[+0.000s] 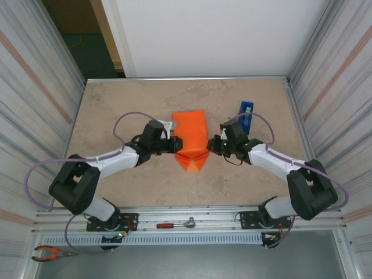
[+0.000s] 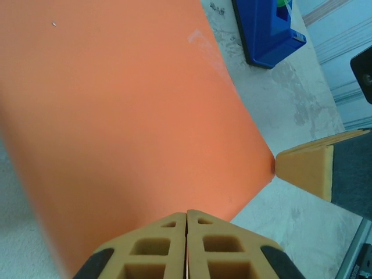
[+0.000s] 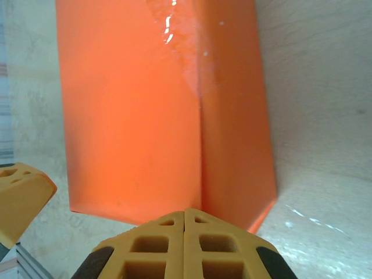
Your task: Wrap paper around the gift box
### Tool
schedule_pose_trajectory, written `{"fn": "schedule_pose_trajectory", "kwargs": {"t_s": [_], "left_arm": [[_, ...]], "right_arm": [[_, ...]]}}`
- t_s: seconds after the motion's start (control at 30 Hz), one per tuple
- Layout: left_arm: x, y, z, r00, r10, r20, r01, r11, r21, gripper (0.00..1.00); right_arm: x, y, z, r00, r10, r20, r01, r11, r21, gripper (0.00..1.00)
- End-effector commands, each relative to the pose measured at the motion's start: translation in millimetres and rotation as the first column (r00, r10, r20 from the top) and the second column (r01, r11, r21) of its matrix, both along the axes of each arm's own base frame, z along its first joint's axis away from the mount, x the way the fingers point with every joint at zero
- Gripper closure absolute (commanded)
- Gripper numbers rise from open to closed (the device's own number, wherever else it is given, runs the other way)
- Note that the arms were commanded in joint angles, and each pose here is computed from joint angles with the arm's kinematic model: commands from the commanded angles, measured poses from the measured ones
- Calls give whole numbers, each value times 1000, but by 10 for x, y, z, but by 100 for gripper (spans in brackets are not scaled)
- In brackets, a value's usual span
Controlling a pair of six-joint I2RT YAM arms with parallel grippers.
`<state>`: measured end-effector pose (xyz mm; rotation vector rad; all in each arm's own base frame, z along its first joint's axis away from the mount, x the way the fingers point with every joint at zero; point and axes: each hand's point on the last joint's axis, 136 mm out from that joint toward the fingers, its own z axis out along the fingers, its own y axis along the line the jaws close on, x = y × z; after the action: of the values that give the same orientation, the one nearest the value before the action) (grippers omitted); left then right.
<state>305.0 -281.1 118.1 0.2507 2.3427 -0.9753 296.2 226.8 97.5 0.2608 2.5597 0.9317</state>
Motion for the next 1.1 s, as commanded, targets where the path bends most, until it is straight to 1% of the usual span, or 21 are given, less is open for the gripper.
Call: {"fn": "schedule_pose_trajectory", "kwargs": {"t_s": [0.0,0.17,0.27,0.37,0.5,0.6,0.73,0.93,1.07], "left_arm": [[85,32,239,998,22,61,-22,1000,0,90],[150,129,273,997,50,56,-51,999,6,83],[175,248,233,995,87,45,-88,996,27,73],[194,348,178,993,112,27,-113,993,36,61],[199,369,128,994,110,8,-110,993,30,53],[199,322,71,996,91,-15,-91,996,25,50],[218,258,-7,996,77,-43,-77,997,7,49],[236,202,-83,995,81,-63,-82,997,-10,49],[178,158,-106,995,72,-64,-72,997,-2,49]], "right_arm": [[84,90,23,1000,5,14,-5,1000,3,100],[98,126,-70,1000,12,-13,-12,1000,7,100],[104,129,-32,1000,16,-12,-16,1000,17,100],[149,15,105,1000,-15,19,14,1000,21,100],[250,-250,225,995,-83,52,84,996,-1,100],[333,-395,195,993,-113,34,113,994,-4,100],[417,-429,99,994,-105,3,105,994,-15,100],[562,-270,-17,997,-55,-53,56,998,21,100],[630,-128,-36,997,-16,-78,19,999,48,100]]}}
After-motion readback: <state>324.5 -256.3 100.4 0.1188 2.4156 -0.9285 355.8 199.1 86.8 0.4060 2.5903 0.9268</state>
